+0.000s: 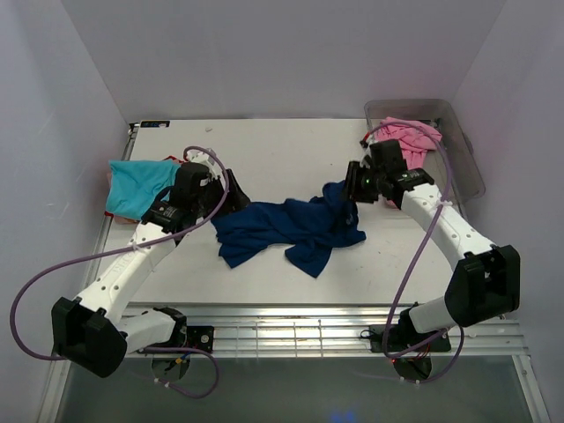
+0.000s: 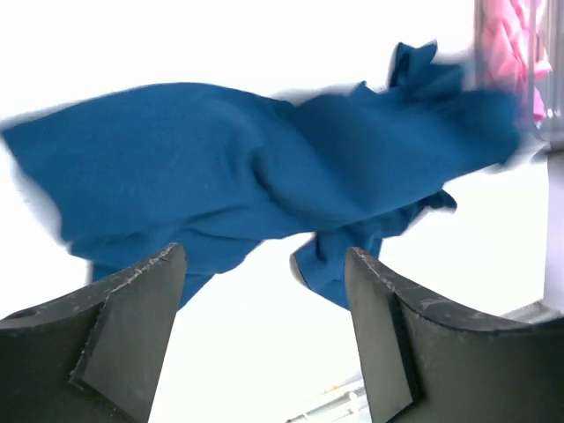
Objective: Fold and stack the t-shirts
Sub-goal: Move the tshirt to the center of the board
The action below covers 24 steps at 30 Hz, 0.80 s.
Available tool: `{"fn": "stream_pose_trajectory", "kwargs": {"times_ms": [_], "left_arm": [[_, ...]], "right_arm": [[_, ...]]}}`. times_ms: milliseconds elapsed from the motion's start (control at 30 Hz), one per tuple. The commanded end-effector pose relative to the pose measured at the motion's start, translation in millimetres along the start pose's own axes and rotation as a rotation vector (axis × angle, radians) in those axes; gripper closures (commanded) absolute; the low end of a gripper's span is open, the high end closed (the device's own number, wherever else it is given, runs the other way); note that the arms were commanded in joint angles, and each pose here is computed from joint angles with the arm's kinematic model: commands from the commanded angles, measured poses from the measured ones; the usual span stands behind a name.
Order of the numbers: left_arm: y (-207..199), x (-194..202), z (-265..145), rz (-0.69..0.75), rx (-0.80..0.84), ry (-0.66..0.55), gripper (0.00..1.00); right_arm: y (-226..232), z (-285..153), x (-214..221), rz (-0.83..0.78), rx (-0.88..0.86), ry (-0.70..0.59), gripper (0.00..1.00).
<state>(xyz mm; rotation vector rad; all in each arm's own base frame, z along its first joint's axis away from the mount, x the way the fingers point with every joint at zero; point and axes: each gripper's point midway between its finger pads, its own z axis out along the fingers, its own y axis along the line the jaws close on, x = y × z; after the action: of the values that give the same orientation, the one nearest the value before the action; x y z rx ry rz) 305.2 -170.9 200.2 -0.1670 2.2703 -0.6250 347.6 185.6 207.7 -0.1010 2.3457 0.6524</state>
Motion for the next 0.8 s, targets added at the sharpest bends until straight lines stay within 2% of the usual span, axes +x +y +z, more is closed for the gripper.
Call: {"fn": "stream_pose_trajectory", "kwargs": {"times_ms": [0,33,133,167,333,500,633,767], "left_arm": [[25.3,-9.1,-3.8,-0.004,-0.111,-0.092,0.19],[30.7,-5.2,-0.2,0.001,-0.13,-0.08,0.2],[52.0,10.9,20.2,0.012,-0.216,-0.018,0.26],[61.8,21.1,32.2,0.012,-0.255,0.024,0.28],[86.2,28.7,65.0,0.036,-0.37,0.07,0.31],[118.2,11.9,78.9,0.057,-0.526,-0.018,0.36],[131.3,-10.0,84.4,0.034,-0.564,-0.101,0.29],[147.2,-21.7,94.2,0.018,-0.584,-0.114,0.26]], "right_arm": [[-29.3,-11.2,29.0,-0.033,0.148,-0.011,0.57],[-35.7,-12.5,37.2,-0.036,0.177,0.009,0.5],[-40.8,-15.9,40.5,-0.059,0.216,0.017,0.46],[-39.0,-15.9,37.4,-0.061,0.211,0.012,0.46],[-21.3,-9.3,29.9,-0.063,0.135,0.009,0.46],[-2.4,-8.7,25.9,-0.072,0.075,0.0,0.47],[-0.9,-10.8,32.8,-0.083,0.068,0.012,0.47],[-6.4,-9.1,46.9,-0.083,0.074,0.041,0.47]]}}
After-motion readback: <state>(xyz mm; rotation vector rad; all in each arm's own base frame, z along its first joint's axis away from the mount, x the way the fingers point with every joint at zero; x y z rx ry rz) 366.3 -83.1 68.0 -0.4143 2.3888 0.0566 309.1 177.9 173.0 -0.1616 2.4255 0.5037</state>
